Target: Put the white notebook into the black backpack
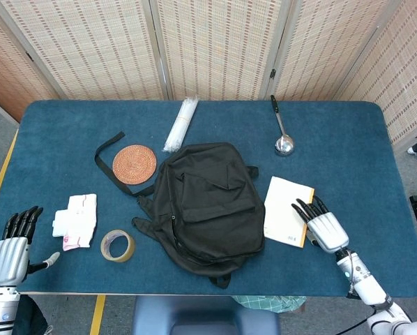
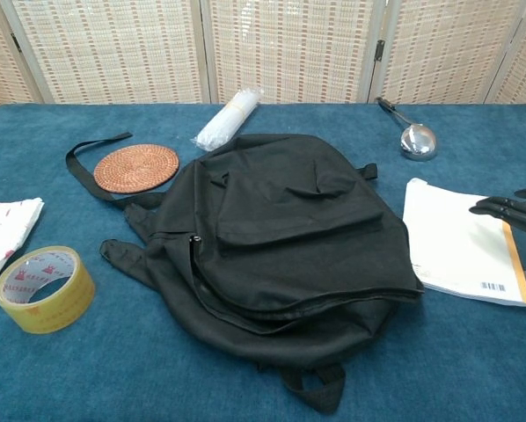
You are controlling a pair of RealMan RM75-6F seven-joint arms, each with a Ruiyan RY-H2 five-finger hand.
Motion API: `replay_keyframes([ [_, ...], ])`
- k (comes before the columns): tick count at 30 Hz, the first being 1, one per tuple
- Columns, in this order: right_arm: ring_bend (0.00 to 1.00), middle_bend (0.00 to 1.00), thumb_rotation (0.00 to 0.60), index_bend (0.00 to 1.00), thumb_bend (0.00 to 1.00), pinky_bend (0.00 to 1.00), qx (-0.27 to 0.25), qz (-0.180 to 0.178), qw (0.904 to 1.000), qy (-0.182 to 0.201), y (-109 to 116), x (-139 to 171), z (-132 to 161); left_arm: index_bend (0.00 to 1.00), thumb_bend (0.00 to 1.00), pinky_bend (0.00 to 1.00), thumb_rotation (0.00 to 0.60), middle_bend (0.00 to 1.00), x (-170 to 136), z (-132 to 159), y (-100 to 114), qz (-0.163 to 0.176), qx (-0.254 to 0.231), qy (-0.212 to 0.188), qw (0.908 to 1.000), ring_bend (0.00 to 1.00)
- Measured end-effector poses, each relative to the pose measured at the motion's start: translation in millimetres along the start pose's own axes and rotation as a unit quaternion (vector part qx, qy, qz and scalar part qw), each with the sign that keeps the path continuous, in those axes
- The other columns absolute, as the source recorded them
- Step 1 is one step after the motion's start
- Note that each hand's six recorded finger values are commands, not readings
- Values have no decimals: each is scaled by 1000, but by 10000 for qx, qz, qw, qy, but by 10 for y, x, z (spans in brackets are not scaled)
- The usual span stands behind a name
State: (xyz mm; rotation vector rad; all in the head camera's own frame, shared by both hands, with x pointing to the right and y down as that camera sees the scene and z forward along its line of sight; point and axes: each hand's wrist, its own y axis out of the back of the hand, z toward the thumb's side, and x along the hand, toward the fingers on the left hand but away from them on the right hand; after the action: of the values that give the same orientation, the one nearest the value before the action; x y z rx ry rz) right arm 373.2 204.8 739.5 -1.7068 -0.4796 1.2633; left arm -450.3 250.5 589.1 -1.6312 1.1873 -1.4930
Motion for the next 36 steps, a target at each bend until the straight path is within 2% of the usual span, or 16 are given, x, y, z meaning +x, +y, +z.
replay_keyframes([
  [7, 208, 112, 600, 31, 480, 62, -17, -201, 9997, 99, 100, -175, 88, 60, 204, 0, 600, 86, 8, -7, -2, 0, 0, 10, 10000, 83],
  [12, 233, 124, 600, 36, 505, 106, -118, -345, 9992, 179, 149, -324, 218, 60, 204, 0, 600, 86, 7, -15, 9, 19, -8, 21, 10000, 83],
  [20, 251, 127, 600, 38, 522, 175, -47, -241, 9984, 504, 93, -436, 435, 61, 204, 0, 600, 86, 4, -24, 10, 22, -26, 45, 10000, 83],
  [28, 247, 127, 600, 42, 521, 175, -132, -489, 9971, 575, 177, -505, 556, 62, 204, 0, 600, 86, 3, -21, 20, 34, -17, 42, 10000, 83],
  [33, 236, 122, 600, 116, 518, 165, -260, -657, 9962, 514, 239, -494, 560, 63, 204, 0, 600, 86, -1, -18, 1, -1, -14, 40, 10000, 83],
  [36, 236, 121, 600, 188, 472, 164, -323, -742, 9956, 478, 267, -482, 551, 63, 204, 0, 600, 86, 5, -12, 4, 7, -10, 29, 10000, 83],
])
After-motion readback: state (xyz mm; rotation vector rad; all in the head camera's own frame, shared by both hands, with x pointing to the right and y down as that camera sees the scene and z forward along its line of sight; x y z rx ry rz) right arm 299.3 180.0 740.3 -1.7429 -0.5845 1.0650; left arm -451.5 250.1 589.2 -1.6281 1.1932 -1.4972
